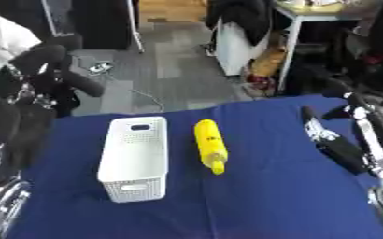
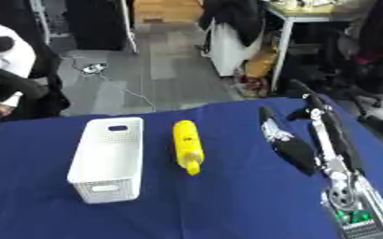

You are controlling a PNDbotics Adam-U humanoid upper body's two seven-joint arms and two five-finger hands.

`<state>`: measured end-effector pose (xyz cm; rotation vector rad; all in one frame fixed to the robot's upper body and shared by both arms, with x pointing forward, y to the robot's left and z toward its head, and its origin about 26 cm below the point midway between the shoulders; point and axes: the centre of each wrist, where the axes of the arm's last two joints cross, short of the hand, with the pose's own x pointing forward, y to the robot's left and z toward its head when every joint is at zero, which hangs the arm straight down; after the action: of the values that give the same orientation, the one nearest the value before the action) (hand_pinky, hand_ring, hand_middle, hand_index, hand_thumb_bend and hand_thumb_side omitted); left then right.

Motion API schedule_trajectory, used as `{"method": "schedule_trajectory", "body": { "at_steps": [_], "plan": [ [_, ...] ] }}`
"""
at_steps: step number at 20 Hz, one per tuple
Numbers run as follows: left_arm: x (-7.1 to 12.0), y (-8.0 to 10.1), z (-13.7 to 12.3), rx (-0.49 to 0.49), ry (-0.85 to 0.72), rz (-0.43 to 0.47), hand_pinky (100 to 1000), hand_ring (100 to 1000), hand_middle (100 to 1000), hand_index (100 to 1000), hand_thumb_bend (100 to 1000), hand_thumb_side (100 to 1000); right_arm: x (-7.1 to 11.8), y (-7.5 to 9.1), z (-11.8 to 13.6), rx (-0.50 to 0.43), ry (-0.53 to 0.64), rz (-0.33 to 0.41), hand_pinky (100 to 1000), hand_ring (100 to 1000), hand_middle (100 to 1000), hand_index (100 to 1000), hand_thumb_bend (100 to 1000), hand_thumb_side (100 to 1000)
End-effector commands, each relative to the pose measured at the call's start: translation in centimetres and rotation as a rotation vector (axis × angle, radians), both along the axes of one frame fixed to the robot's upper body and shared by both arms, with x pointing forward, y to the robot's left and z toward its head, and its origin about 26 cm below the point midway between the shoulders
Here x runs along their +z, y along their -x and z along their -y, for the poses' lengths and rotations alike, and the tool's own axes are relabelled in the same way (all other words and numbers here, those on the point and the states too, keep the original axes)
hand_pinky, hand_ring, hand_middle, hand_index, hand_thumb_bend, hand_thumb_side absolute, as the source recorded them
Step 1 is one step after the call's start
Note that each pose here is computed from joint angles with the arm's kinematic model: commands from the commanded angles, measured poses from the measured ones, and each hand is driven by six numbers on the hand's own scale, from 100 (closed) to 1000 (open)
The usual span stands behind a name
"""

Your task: Pick up objects on the table and place them in the box.

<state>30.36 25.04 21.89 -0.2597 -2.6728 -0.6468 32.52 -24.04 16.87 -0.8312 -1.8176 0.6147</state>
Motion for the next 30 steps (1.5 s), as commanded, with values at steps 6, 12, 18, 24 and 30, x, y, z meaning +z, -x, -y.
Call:
{"method": "schedule_trajectory", "body": {
  "at_steps": [6,12,18,24,30],
  "plan": [
    [0.5,0.2,0.1,-0.012,-0.016,0.014,665,585,887,898,236,835,-2.5,-0.9,-0.4,-0.047,-0.038,-0.01,851,706,885,1000,352,692],
    [0.4,0.2,0.1,-0.018,-0.023,0.01,665,584,887,898,235,835,-4.8,-1.1,-1.0,-0.056,-0.045,-0.036,854,721,892,1000,416,715],
    [0.4,0.2,0.2,-0.023,-0.029,0.008,665,583,888,898,234,836,-6.6,-1.3,-1.9,-0.063,-0.062,-0.061,872,737,904,1000,391,705],
    [0.3,0.2,0.3,-0.027,-0.035,0.001,665,583,890,899,234,836,-7.8,-1.7,-3.1,-0.066,-0.096,-0.077,872,734,905,1000,380,693],
    [0.4,0.2,0.4,-0.033,-0.033,-0.001,666,583,889,898,236,834,-9.2,-2.6,-4.8,-0.077,-0.14,-0.081,867,728,911,1000,378,689]
  ]
}}
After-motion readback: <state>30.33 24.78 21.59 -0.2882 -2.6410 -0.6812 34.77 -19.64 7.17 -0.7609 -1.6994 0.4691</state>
